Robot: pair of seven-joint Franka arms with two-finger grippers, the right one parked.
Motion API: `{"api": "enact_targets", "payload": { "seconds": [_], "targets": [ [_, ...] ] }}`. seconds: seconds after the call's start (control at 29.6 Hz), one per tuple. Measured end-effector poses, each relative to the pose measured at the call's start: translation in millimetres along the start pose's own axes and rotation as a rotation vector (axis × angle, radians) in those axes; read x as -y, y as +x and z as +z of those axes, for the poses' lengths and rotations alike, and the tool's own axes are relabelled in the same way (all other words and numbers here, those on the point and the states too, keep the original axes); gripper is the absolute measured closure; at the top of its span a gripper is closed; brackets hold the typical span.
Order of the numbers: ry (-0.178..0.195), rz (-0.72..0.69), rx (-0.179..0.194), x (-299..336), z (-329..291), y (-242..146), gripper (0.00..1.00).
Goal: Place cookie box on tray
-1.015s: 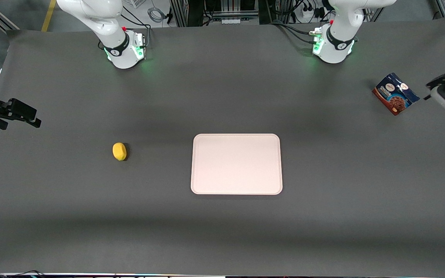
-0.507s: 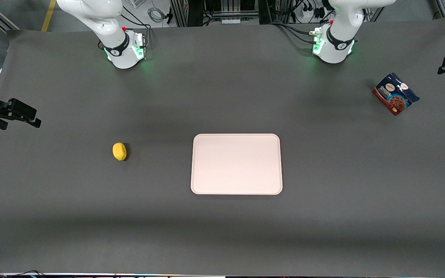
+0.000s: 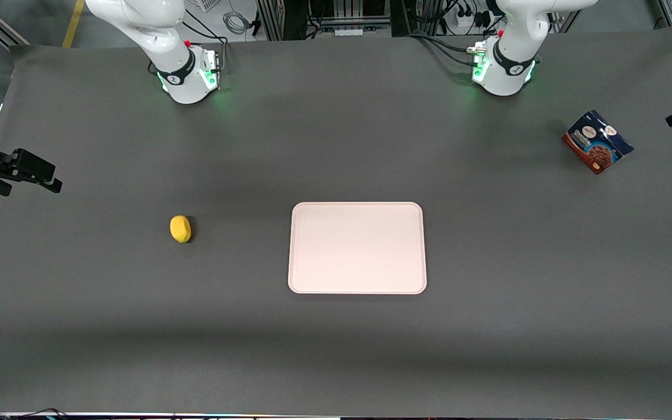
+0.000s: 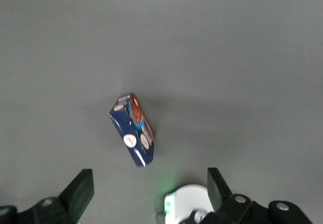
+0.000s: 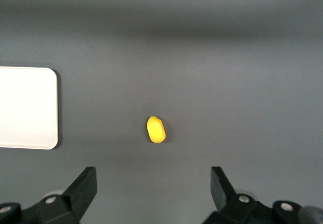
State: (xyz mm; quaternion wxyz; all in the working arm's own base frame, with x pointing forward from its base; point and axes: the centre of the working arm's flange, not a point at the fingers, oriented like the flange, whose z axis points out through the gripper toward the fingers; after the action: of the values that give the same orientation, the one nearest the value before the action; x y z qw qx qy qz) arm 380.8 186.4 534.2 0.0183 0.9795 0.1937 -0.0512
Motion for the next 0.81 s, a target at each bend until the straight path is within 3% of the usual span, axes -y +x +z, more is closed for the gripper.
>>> {"api": "enact_targets", "payload": {
  "seconds": [0.17,0.41,0.54,0.81],
  "targets": [
    [0.018,-0.013,-0.035,10.0,14.8,-11.0,0.0],
    [-0.014,-0.069,-0.044,42.5,58.0,-14.4,0.0],
    [-0.001,-0.076,-0.064,51.7,81.3,-14.5,0.0],
    [0.003,-0.081,-0.027,56.2,104.6,-19.1,0.0]
  ]
}}
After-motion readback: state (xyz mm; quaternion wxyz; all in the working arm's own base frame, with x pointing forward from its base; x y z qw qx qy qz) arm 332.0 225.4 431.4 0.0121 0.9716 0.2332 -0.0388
